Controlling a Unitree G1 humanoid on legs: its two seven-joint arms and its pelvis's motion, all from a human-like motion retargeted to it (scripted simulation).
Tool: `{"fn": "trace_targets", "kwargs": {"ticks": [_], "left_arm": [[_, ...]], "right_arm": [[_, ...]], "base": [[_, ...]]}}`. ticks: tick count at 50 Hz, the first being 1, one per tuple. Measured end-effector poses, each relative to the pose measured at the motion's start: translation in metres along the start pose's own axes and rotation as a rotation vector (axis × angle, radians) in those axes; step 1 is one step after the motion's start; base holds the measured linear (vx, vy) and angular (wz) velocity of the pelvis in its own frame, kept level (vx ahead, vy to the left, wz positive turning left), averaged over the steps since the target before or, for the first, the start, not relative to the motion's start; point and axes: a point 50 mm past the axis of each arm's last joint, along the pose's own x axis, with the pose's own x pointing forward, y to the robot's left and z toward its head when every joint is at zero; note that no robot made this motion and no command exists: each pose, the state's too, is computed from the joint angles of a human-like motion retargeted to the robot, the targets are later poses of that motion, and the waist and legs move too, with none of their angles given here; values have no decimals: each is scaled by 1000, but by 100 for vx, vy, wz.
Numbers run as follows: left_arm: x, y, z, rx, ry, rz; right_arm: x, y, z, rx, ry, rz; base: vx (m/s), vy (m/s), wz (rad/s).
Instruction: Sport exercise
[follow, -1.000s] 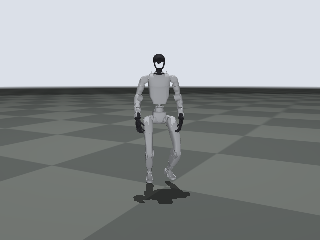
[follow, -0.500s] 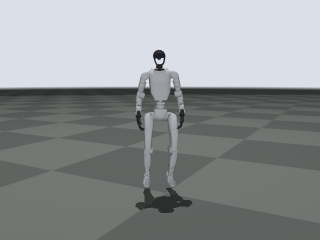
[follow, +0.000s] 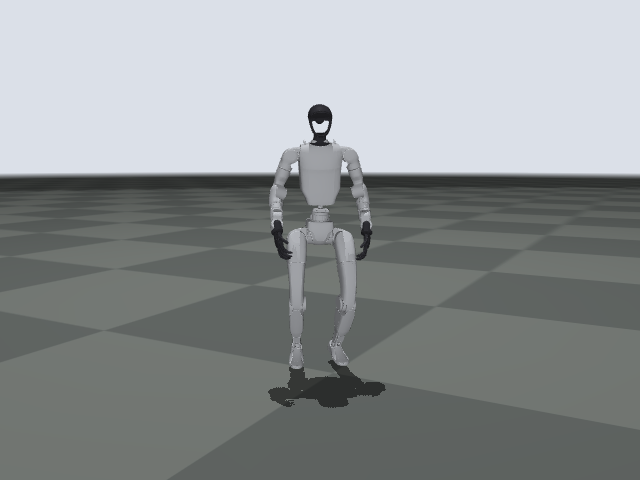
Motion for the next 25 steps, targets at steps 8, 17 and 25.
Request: {"fn": "trace_targets", "kwargs": {"ticks": [8,17,25], "left_arm": [[11,2,33,153,-56,43],[9,-11,7,76,20,-10],[7,-4,-6,51,70,22]], "right_arm": [[8,-9,14,-100,5,-92],[-3,-5,-38,11,181,-79],[-3,-5,-38,75,156,-84]], "base": [[-3,-1,-2],[0,0,0],[-2,-1,1]]}}
